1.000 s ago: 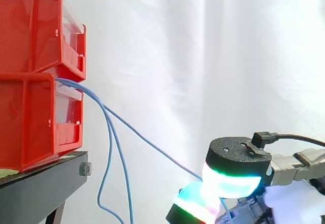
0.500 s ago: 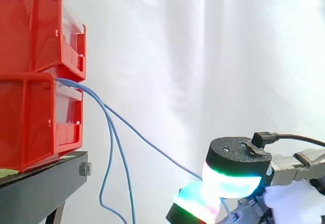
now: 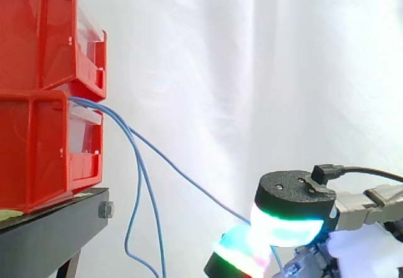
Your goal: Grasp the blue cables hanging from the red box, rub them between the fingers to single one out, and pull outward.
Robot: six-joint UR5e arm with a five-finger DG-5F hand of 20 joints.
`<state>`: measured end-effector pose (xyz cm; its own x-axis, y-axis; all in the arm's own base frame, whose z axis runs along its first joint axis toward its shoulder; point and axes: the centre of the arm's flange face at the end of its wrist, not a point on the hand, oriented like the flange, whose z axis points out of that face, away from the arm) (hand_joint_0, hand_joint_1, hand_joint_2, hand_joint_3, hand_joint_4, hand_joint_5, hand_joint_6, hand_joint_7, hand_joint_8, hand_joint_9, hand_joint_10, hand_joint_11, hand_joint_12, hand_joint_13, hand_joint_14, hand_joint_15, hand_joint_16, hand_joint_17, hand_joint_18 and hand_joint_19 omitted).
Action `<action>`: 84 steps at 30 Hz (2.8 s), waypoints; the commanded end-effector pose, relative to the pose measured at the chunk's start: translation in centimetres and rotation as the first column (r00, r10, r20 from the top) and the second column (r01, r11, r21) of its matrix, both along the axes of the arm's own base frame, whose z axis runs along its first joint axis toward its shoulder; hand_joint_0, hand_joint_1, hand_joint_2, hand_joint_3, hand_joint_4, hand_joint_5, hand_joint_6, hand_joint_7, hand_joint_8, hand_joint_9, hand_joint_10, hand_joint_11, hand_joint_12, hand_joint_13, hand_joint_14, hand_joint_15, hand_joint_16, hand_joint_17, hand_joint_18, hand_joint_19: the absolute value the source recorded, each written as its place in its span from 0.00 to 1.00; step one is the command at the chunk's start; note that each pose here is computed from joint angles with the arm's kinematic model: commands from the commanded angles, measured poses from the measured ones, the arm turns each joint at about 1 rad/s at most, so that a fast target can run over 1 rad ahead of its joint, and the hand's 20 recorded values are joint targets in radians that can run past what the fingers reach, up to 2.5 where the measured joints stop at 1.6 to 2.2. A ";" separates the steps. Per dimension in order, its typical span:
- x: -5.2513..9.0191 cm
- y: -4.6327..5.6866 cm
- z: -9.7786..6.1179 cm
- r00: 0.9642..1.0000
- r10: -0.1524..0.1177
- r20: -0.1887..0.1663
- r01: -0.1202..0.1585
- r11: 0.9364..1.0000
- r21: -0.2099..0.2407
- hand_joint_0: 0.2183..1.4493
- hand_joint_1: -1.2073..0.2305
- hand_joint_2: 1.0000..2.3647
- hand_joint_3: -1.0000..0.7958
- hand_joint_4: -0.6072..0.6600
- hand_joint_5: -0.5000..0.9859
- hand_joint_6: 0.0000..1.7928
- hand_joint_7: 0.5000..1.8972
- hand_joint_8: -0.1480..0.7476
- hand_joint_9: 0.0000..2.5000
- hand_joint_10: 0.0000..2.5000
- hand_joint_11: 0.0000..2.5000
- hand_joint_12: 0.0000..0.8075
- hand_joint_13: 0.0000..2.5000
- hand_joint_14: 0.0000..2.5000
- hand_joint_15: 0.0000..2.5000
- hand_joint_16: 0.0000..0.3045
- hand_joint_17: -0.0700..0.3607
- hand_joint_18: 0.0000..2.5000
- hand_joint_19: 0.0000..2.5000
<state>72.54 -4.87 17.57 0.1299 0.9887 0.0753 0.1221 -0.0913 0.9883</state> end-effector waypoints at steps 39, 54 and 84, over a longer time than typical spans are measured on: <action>0.0 0.0 0.0 1.000 0.000 0.000 0.000 1.000 0.000 0.29 0.29 0.00 0.54 0.48 0.32 0.43 0.47 0.47 0.38 0.00 0.02 0.43 0.27 0.00 0.05 0.16 0.42 0.29 0.11; 0.0 0.0 0.0 1.000 0.000 0.000 0.000 1.000 0.000 0.28 0.30 0.00 0.54 0.49 0.33 0.43 0.47 0.47 0.37 0.00 0.02 0.42 0.26 0.00 0.04 0.16 0.42 0.29 0.11; 0.0 0.0 0.0 1.000 0.000 0.000 0.000 1.000 0.000 0.28 0.32 0.00 0.54 0.49 0.32 0.42 0.48 0.45 0.36 0.00 0.02 0.38 0.23 0.00 0.02 0.16 0.42 0.28 0.12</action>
<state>72.55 -4.87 17.57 0.1298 0.9887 0.0754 0.1218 -0.0914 0.9883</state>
